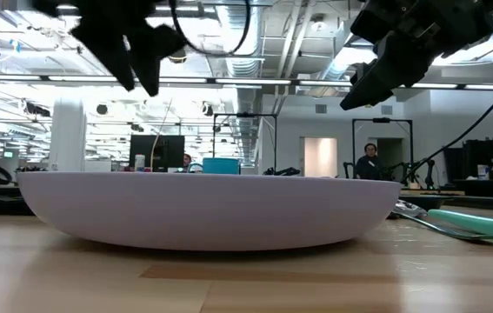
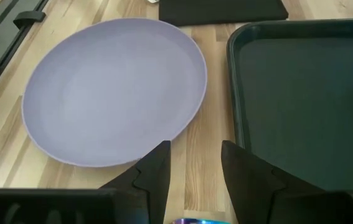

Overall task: Set up tray
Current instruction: Put the purple plate on the black tray

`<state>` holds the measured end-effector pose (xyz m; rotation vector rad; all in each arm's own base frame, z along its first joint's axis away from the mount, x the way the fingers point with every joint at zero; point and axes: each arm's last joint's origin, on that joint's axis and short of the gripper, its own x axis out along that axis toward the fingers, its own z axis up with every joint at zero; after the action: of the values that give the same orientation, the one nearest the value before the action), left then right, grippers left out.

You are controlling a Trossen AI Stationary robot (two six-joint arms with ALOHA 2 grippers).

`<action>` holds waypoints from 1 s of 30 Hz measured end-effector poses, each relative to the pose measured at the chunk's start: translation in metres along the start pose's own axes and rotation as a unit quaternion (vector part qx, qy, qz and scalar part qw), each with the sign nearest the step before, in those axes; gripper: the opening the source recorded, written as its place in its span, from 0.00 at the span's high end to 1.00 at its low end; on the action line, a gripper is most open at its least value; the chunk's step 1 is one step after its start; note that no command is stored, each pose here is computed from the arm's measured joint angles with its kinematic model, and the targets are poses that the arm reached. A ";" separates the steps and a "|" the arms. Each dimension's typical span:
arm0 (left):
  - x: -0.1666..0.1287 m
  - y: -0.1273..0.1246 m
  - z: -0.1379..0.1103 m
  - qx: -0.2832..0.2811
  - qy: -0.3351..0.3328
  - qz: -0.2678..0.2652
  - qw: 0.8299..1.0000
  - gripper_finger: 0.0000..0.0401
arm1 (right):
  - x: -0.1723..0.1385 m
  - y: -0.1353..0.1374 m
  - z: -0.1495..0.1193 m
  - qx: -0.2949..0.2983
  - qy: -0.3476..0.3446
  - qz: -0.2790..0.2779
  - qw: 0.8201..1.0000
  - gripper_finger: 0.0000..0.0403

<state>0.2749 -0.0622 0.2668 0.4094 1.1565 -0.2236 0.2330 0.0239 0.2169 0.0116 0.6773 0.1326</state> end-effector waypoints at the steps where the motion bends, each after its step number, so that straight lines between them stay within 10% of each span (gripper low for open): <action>1: -0.001 -0.006 0.001 0.061 0.001 0.002 0.998 0.57 | 0.000 0.000 0.000 0.000 0.000 0.000 1.000 0.67; 9: -0.005 -0.032 0.007 0.348 0.020 0.073 0.934 0.57 | 0.000 0.000 0.000 0.000 0.000 0.000 1.000 0.67; 22: 0.013 -0.050 0.014 0.381 0.024 0.045 0.923 0.57 | 0.000 0.000 -0.001 0.000 0.006 0.000 1.000 0.67; 30: 0.062 -0.082 0.018 0.482 0.096 0.012 0.871 0.57 | 0.000 0.000 -0.002 0.004 0.010 0.000 1.000 0.67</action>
<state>0.2831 -0.1420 0.1995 1.3533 1.1682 -0.7620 0.2317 0.0238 0.2153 0.0169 0.6987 0.1298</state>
